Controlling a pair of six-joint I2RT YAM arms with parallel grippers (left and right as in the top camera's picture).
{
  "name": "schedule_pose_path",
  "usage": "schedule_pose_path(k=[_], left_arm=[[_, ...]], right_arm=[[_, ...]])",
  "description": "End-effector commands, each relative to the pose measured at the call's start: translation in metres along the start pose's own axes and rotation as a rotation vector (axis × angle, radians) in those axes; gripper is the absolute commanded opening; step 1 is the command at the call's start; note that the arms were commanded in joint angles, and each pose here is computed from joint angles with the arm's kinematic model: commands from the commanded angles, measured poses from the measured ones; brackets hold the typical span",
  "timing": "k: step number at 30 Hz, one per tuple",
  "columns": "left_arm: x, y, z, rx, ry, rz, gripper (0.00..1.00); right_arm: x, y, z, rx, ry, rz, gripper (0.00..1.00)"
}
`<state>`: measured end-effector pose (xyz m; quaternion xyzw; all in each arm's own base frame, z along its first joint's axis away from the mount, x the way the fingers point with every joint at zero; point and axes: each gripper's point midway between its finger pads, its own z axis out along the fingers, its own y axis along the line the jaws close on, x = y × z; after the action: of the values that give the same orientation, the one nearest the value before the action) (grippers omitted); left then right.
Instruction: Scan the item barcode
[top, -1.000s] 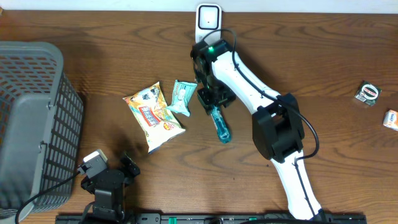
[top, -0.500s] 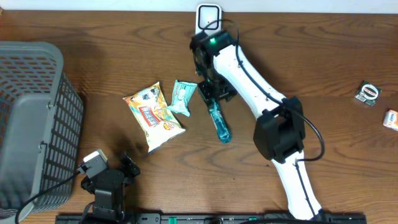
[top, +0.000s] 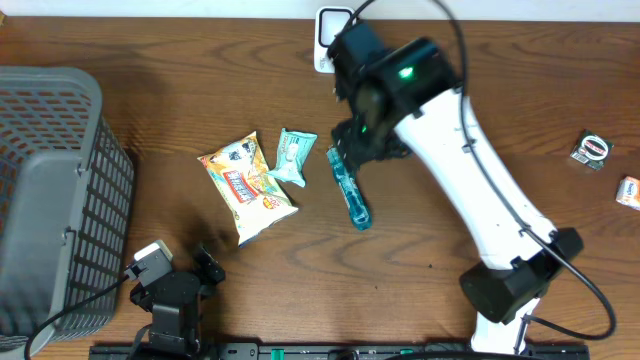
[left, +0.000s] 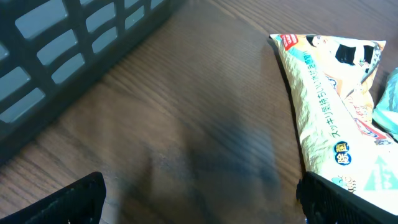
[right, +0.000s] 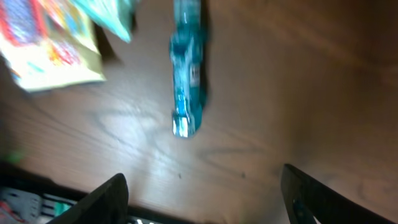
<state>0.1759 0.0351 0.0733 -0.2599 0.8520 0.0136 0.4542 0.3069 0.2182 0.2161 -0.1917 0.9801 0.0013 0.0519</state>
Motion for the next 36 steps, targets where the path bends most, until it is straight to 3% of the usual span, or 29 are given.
schedule_pose_path(k=[1,7,12,14,20,24,28,36], left_arm=[[0.006,0.008,0.001,-0.039,0.018,0.012,0.98],[0.006,0.008,0.001,-0.039,0.018,0.012,0.98],[0.006,0.008,0.001,-0.039,0.018,0.012,0.98],[0.006,0.008,0.001,-0.039,0.018,0.012,0.98],[0.006,0.008,0.001,-0.039,0.018,0.012,0.98],[0.006,0.008,0.001,-0.039,0.018,0.012,0.98],[0.006,0.008,0.001,-0.039,0.018,0.012,0.98],[0.006,0.008,0.001,-0.039,0.018,0.012,0.98]], right_arm=[[0.022,0.011,0.056,0.109,0.142,0.0,0.76],[0.047,0.018,0.116,0.137,0.219,0.005,0.81],[0.05,0.017,0.145,0.165,0.194,-0.012,0.98],[0.052,0.013,0.163,0.168,0.184,-0.006,0.97],[0.055,0.004,0.194,0.155,0.165,-0.011,0.82],[0.055,0.002,0.205,0.133,0.157,0.001,0.63],[0.058,0.011,0.219,0.043,0.167,-0.028,0.52],[0.07,0.01,0.226,-0.005,0.234,0.001,0.09]])
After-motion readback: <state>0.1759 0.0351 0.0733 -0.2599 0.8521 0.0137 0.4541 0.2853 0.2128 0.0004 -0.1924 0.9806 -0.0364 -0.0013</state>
